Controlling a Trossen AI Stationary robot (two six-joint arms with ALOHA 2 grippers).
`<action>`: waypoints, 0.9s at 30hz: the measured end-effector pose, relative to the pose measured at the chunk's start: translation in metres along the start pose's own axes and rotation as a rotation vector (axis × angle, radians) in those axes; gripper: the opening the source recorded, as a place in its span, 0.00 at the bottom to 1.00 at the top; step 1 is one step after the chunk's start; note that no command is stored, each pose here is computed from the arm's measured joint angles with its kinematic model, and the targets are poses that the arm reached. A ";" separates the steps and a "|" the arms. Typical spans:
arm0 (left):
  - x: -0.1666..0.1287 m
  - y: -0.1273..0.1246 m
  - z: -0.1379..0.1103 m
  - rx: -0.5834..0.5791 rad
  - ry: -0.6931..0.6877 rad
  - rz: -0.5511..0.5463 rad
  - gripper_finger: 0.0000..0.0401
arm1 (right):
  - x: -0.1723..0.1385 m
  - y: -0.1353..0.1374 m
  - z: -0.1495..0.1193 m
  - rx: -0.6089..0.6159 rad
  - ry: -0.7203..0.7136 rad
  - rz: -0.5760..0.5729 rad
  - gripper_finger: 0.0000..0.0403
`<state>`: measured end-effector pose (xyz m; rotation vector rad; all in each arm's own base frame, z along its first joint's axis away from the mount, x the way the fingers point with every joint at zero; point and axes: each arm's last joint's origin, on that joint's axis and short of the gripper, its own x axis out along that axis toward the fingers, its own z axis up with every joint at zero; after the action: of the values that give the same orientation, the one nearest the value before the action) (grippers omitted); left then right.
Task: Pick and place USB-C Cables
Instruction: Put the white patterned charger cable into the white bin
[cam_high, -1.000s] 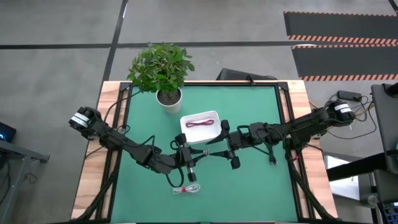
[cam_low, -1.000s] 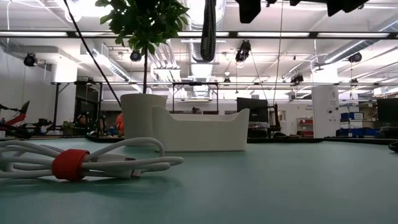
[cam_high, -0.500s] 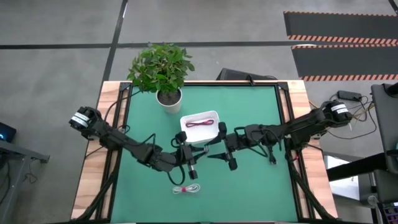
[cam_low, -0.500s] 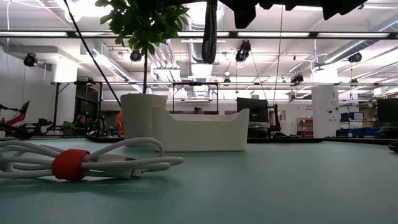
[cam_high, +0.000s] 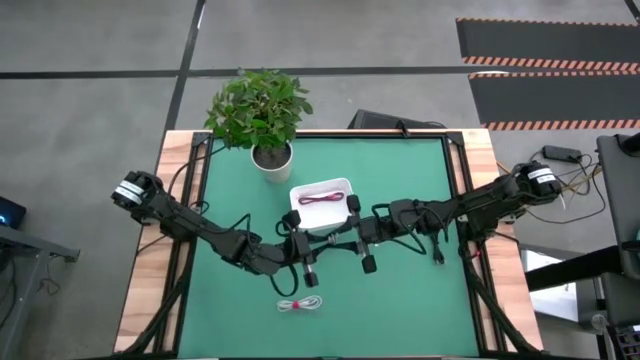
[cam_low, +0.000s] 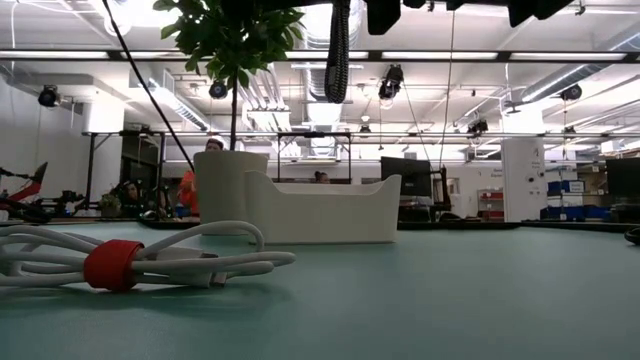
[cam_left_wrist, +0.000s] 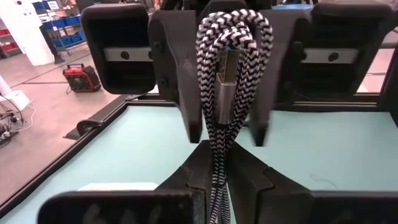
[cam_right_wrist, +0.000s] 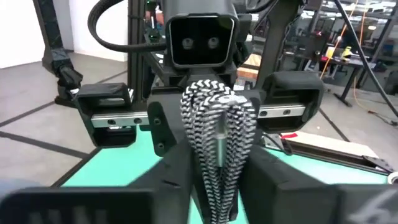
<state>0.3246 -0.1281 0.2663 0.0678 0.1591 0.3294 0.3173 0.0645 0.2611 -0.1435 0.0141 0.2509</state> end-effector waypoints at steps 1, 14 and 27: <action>0.000 0.000 0.000 0.000 0.000 -0.001 0.04 | 0.000 0.000 0.000 0.000 0.000 0.000 0.17; 0.000 0.000 -0.005 0.038 0.040 0.006 0.30 | -0.001 0.000 -0.002 -0.009 0.050 0.007 0.09; -0.007 0.006 -0.014 0.147 0.159 0.035 0.47 | 0.007 -0.009 0.028 -0.024 0.453 -0.080 0.09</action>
<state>0.3135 -0.1242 0.2539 0.1898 0.3404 0.3581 0.3261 0.0620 0.2902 -0.2222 0.4541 0.1350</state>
